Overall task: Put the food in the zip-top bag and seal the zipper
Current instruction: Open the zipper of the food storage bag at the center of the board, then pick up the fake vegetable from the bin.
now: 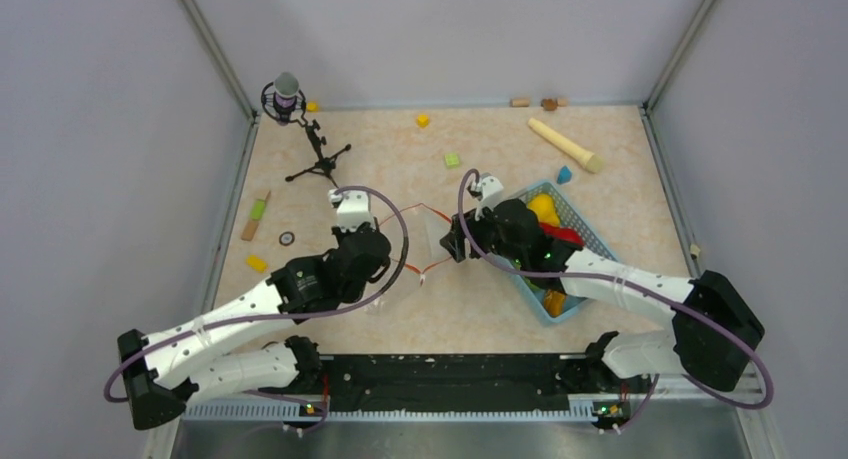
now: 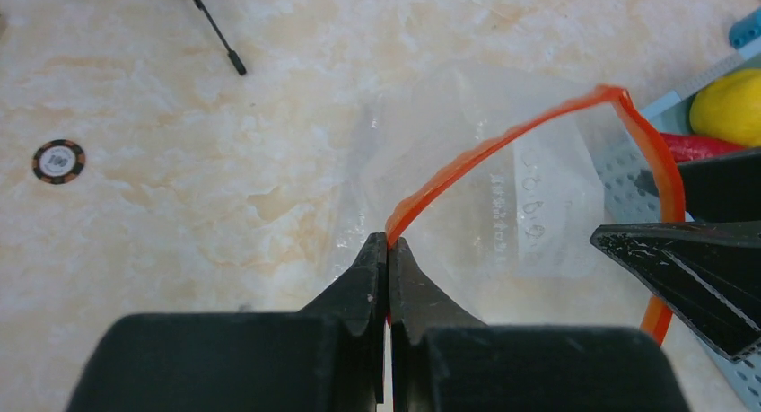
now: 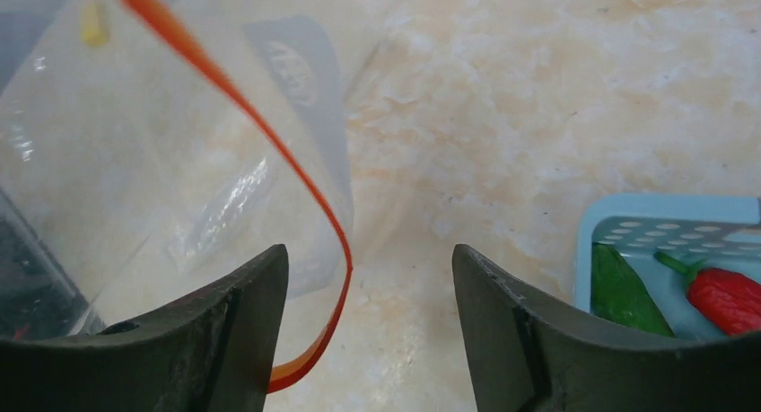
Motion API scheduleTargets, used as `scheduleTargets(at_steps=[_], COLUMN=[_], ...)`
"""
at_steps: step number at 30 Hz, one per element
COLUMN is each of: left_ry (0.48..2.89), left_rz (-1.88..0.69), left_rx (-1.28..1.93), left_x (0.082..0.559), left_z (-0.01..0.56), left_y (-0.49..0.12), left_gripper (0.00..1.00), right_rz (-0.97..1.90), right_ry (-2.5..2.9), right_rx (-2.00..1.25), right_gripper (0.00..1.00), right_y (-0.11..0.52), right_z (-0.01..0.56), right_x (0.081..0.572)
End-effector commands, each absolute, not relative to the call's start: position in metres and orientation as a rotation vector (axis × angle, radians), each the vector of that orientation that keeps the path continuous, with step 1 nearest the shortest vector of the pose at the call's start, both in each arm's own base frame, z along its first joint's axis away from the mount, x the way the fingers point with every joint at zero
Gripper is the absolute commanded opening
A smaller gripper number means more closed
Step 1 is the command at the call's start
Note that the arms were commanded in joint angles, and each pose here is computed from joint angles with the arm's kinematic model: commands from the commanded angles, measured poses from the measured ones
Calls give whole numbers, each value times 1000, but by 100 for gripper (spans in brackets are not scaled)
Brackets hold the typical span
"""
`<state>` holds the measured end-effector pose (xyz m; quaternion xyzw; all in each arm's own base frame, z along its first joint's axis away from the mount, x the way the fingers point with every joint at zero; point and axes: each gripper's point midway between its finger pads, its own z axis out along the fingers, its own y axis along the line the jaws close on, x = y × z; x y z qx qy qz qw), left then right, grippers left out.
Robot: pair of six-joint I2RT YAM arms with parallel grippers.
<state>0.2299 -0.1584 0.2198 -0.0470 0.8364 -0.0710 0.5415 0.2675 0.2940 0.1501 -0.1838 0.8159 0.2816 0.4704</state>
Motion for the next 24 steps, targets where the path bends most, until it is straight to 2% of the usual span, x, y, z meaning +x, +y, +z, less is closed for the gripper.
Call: scheduleTargets(at_steps=[1,4,9,17,24], left_ry=[1965,1950,1924,1931,1936], left_rz=[-288,-303,-353,-350,-357], left_rx=[-51,-79,-86,-79,-76], left_x=[233,230,227,227,227], left_z=[225,228,230,226,225], left_y=[-183,-176,-175,-177,-179], left_gripper=[0,0,0,0,0], right_rz=[818,820,787,445,200], right_ry=[1886,1914,1899,1911,2027], right_rx=[-582,-526,-355,135,234], right_gripper=[71,76,98,99,99], right_y=[306,294,252,145,121], right_z=[189,205,217,204,175], right_x=[250,243,227,230,236])
